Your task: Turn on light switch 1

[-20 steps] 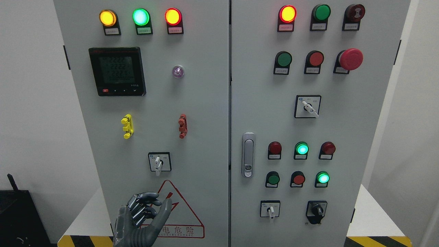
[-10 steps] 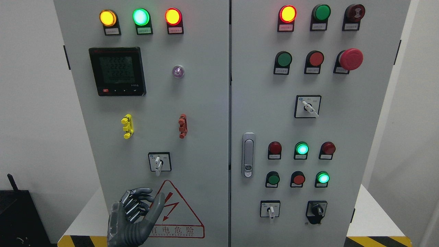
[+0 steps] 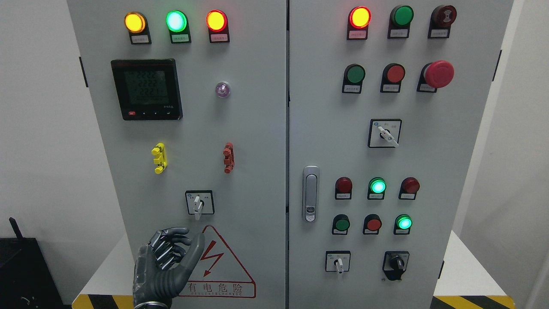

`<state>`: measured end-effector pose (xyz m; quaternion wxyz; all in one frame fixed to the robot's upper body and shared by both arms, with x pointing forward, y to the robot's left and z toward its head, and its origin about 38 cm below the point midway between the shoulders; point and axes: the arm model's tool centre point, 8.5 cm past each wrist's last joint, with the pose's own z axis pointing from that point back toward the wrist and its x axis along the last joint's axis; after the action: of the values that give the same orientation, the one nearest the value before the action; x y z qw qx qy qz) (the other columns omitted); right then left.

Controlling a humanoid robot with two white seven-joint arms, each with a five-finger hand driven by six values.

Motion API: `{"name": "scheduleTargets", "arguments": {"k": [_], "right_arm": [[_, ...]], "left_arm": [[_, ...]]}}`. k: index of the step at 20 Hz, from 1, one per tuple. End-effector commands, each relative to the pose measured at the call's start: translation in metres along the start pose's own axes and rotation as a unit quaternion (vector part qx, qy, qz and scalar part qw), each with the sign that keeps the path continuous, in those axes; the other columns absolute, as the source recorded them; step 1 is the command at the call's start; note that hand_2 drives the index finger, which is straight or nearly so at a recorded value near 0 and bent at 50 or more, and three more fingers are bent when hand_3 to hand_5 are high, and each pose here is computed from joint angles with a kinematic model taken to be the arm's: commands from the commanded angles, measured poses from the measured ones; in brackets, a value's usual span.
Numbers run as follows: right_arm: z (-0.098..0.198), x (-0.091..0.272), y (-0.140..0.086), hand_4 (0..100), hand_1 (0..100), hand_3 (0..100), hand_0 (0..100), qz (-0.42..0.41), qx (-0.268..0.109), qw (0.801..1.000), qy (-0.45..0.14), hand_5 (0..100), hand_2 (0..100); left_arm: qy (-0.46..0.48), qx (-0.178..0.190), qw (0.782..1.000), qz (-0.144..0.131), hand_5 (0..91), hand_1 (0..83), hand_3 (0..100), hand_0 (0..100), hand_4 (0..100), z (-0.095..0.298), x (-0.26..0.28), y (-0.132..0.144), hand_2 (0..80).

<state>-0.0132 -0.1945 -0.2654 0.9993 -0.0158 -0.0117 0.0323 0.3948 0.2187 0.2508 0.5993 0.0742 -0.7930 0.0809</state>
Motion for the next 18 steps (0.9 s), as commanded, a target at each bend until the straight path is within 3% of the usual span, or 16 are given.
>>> {"name": "scheduleTargets", "arguments": {"k": [1,18], "right_arm": [[0.0000,-0.0003,0.0001,0,0,0,0,-0.012,0.000,1.000,0.001,0,0],[0.0000,-0.0003,0.0001,0,0,0,0,-0.012,0.000,1.000,0.001,0,0]], "left_arm": [[0.003,-0.001,1.000,0.002,73.9,74.2,70,11,81,-0.0059,0.0068,-0.0043,47.2],[-0.005,0.001,1.000,0.004,73.6,74.2,69,12,81,-0.0116,0.0157,-0.0041,47.7]]}}
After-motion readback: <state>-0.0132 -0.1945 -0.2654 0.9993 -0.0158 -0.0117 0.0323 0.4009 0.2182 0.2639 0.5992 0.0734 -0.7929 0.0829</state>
